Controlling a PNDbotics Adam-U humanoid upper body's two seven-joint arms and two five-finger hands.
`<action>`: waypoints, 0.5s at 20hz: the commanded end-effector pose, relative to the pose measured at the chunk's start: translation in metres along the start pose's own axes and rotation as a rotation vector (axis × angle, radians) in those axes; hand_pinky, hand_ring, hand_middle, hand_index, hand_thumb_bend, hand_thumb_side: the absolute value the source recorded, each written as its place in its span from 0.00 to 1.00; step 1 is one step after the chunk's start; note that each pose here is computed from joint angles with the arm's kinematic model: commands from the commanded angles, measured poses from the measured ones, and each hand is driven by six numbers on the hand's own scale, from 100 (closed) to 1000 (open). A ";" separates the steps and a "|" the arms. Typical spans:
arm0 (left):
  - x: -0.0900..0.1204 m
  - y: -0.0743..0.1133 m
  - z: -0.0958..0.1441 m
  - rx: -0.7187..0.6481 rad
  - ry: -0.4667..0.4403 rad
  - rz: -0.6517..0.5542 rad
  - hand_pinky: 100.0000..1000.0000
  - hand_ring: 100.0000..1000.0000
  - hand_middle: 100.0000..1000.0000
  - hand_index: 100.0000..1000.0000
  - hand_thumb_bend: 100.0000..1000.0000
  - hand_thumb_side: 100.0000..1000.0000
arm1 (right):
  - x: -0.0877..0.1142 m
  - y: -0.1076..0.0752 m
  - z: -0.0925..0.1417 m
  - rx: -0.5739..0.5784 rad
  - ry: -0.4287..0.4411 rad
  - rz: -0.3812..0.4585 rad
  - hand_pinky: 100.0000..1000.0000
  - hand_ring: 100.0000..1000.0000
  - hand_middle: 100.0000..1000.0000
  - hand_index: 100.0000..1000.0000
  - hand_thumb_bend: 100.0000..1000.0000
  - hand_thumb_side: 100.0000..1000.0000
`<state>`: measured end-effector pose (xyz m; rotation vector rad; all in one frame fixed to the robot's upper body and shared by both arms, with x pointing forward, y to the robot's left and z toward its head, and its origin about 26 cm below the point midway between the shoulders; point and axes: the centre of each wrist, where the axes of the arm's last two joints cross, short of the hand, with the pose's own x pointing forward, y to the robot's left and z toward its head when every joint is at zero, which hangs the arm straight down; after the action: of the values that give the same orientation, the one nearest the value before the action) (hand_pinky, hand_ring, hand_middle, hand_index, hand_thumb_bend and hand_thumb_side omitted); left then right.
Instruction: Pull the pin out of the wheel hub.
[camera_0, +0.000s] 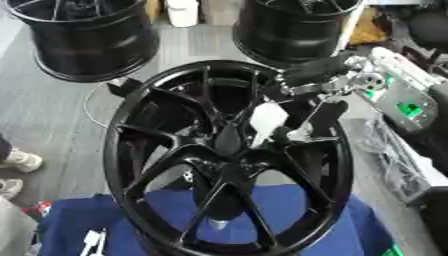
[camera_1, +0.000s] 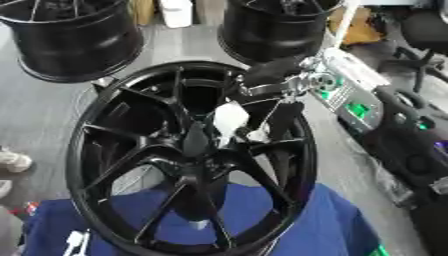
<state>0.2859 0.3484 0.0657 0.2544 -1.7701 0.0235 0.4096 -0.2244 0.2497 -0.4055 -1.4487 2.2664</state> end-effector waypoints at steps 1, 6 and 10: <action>0.008 0.000 -0.004 -0.010 -0.029 -0.008 0.67 0.50 0.46 0.62 0.45 0.60 | -0.007 -0.009 0.012 0.090 -0.053 0.075 0.71 0.66 0.48 0.67 0.00 0.32; 0.007 0.000 -0.004 -0.010 -0.028 -0.008 0.67 0.49 0.46 0.62 0.45 0.60 | -0.009 -0.016 0.015 0.023 -0.072 0.028 0.67 0.59 0.34 0.46 0.00 0.31; 0.007 0.001 -0.004 -0.008 -0.027 -0.010 0.67 0.49 0.46 0.62 0.45 0.60 | -0.009 -0.026 0.018 -0.029 -0.086 -0.005 0.65 0.55 0.25 0.36 0.00 0.25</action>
<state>0.2860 0.3483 0.0659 0.2539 -1.7709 0.0233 0.4149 -0.2303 0.2626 -0.3184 -1.5370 2.1747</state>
